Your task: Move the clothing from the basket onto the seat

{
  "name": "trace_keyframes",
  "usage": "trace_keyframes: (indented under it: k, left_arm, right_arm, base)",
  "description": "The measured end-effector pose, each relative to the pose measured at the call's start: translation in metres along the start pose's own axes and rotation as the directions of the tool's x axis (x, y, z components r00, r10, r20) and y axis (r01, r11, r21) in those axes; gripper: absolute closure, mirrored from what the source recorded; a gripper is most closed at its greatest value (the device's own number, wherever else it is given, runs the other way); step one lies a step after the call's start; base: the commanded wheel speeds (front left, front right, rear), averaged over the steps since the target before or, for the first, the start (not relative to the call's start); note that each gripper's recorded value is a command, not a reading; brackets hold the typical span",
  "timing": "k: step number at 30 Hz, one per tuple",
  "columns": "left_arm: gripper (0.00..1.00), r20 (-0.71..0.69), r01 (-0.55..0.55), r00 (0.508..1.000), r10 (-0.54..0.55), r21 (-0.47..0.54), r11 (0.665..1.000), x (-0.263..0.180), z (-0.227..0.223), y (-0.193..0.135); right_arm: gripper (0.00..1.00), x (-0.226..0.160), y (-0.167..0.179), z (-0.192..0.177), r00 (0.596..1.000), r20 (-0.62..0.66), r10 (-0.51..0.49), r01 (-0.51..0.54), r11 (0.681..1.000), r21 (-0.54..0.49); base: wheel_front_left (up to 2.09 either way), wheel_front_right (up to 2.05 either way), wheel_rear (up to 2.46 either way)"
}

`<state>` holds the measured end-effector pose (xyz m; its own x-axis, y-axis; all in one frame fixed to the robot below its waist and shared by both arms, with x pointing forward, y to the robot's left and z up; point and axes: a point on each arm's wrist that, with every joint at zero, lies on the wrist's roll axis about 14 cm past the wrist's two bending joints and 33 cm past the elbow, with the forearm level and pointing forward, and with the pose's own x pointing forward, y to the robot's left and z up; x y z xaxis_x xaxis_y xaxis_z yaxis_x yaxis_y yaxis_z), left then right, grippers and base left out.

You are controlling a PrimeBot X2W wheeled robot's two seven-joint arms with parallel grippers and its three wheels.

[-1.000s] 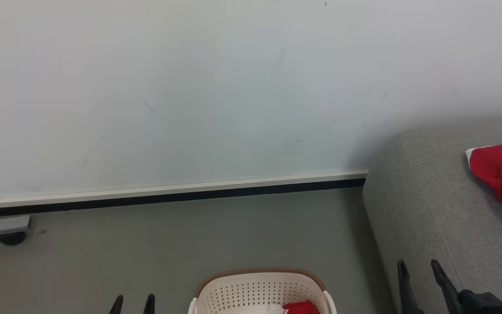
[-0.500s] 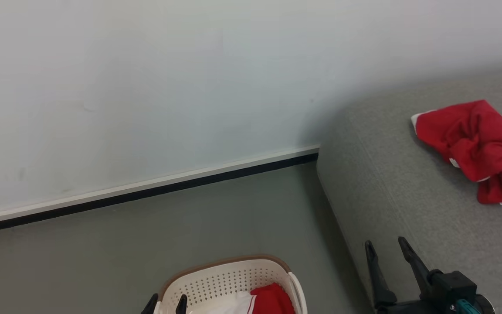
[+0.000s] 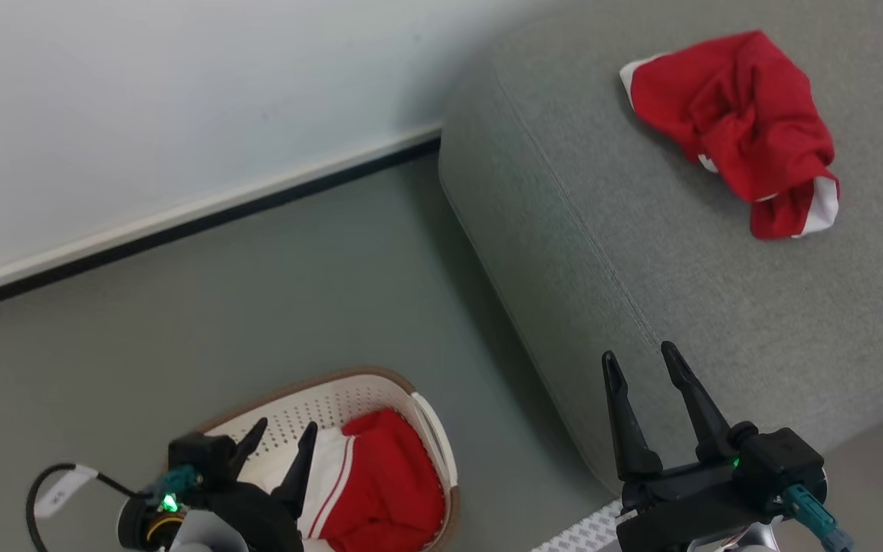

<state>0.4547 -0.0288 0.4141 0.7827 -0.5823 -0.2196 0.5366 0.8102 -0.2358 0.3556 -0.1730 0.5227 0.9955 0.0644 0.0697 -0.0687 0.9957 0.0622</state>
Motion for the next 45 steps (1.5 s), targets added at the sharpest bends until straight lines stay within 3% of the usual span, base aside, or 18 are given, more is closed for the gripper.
trace_keyframes:
  k: [5,7,13,24,45]
  left_arm:
    - [0.0,-0.134,0.038,0.99,-0.041,-0.023,0.999,0.04,-0.035,0.003]
    - [0.0,-0.189,0.017,0.981,-0.033,-0.087,0.996,0.052,-0.056,0.007]
    - [0.0,-0.315,0.03,0.946,-0.076,-0.147,0.989,0.085,-0.105,0.001]
    - [0.0,-0.512,-0.013,0.849,-0.127,-0.261,0.965,0.095,-0.205,-0.001]
    - [0.0,-0.568,0.028,0.788,-0.237,-0.351,0.936,0.093,-0.246,-0.025]
  right_arm:
    - [0.0,0.005,-0.015,-0.024,0.997,-0.054,-0.049,0.049,0.999,0.014]
    - [0.0,0.005,-0.021,-0.038,0.993,-0.094,-0.07,0.072,0.997,0.016]
    - [0.0,0.01,-0.036,-0.071,0.977,-0.182,-0.111,0.112,0.994,-0.006]
    - [0.0,0.012,-0.045,-0.126,0.933,-0.332,-0.136,0.138,0.99,-0.016]
    - [0.0,0.003,-0.047,-0.152,0.898,-0.411,-0.156,0.163,0.987,-0.02]
  base:
    - [0.0,0.0,0.0]
    - [0.0,0.0,0.0]
    - [0.0,0.0,0.0]
    - [0.0,0.0,0.0]
    - [0.0,0.0,0.0]
